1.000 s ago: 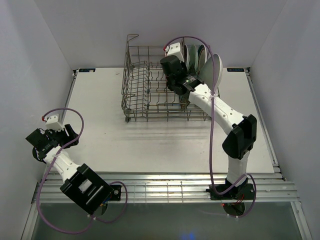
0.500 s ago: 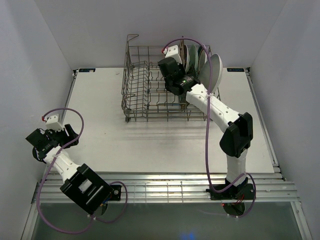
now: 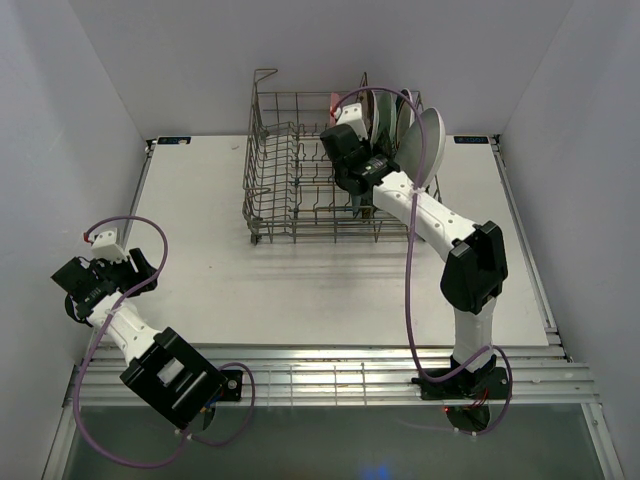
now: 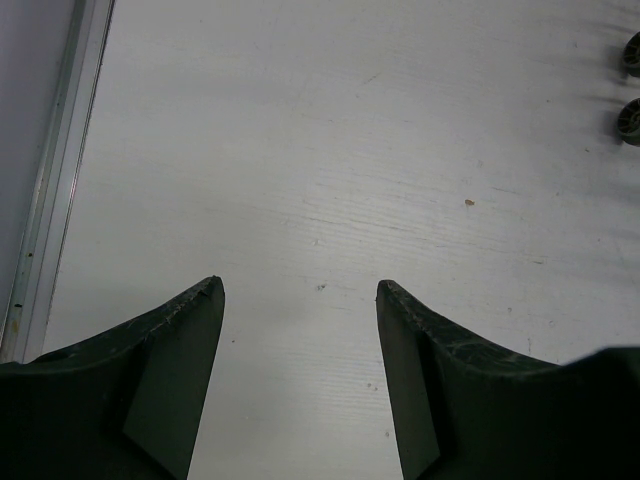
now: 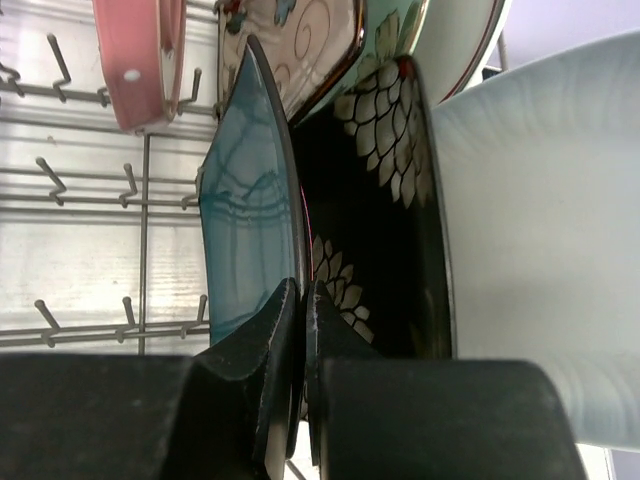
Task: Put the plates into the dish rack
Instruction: Insert the plate into the dish rack.
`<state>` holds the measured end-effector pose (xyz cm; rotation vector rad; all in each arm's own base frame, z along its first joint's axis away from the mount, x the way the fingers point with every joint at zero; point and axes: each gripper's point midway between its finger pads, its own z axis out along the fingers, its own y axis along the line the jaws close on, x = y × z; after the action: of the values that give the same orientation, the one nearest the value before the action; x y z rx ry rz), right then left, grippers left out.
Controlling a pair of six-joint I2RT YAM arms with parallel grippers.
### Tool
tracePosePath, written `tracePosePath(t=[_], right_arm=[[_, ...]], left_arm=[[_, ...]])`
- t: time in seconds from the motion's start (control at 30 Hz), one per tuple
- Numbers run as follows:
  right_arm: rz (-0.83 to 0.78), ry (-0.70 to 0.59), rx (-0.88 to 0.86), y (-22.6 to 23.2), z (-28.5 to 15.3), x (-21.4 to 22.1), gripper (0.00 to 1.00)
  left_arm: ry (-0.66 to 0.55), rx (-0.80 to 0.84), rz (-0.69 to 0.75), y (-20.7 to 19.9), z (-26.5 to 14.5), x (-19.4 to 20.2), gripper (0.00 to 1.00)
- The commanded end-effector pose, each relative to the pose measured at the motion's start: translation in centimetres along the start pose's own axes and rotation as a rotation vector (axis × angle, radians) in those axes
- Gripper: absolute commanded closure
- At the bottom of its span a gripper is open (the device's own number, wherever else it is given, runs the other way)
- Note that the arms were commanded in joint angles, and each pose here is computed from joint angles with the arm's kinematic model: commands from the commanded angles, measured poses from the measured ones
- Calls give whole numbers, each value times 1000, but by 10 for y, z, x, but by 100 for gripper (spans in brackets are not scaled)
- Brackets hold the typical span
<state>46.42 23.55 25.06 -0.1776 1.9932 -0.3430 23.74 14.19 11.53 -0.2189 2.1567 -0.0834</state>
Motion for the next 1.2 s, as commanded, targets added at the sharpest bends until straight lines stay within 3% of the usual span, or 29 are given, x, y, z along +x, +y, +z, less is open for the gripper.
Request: tracePosePath(t=[0.0,0.4,0.63,0.9,1.17], right_arm=[[160,-123,50,-24,-12,-42,92],[186,-85,45,-20,-9,-16,92],[188,-73,61,-25,-12,-5,85],[201,-87,46,-31,-21,-8,75],[210,-114,18,-35,-37,-23,56]], left_arm=[[-41,-1,21,-1,-3,-10,27],[-43,-3,21,-1,-4,-10,27],[-43,0,22,-1,-3,-10,27],[-44,-3,22,-1,-4,-10,27],[-45,-1,22,-1,-4,-11,27]])
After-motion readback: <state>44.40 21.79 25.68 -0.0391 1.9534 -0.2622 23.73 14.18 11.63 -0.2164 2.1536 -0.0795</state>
